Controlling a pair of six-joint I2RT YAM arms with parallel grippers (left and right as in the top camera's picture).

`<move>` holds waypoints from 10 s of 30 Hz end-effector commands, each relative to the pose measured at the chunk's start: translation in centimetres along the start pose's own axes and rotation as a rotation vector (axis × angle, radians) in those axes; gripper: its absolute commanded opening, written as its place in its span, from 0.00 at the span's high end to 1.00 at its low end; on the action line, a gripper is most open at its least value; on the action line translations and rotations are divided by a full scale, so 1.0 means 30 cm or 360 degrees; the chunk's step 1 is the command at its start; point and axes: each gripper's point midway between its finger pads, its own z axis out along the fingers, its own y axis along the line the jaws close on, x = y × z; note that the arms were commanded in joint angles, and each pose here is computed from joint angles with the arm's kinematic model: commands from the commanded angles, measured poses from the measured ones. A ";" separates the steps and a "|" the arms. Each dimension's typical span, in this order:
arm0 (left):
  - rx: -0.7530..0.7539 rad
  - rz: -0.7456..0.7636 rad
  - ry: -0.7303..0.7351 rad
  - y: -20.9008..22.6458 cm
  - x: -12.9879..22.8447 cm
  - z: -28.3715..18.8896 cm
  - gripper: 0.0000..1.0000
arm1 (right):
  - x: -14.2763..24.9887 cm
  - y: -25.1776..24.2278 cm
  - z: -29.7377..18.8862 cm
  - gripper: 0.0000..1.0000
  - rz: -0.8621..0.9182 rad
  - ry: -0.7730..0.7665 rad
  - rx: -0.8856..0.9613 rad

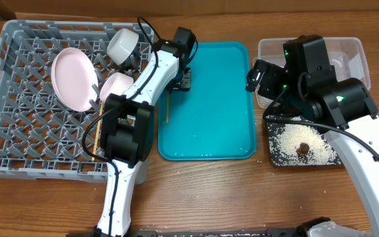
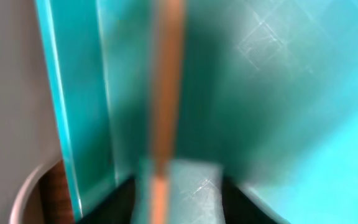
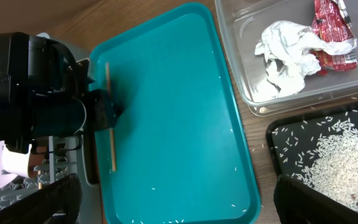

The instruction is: Sort waste into correct bins and load items into the dishwasher

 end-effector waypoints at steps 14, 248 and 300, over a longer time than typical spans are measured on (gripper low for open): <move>0.0122 0.0003 0.0046 -0.040 -0.021 -0.037 0.96 | -0.007 -0.004 0.000 0.00 0.0003 -0.0016 0.0006; 0.0137 -0.0056 -0.2091 0.564 0.671 -0.579 0.00 | 0.308 -0.453 -0.008 0.00 -0.0426 -0.1415 -0.0409; 0.0136 -0.0056 -0.2091 0.564 0.671 -0.579 0.00 | 0.308 -0.453 -0.008 0.00 -0.0426 -0.1415 -0.0409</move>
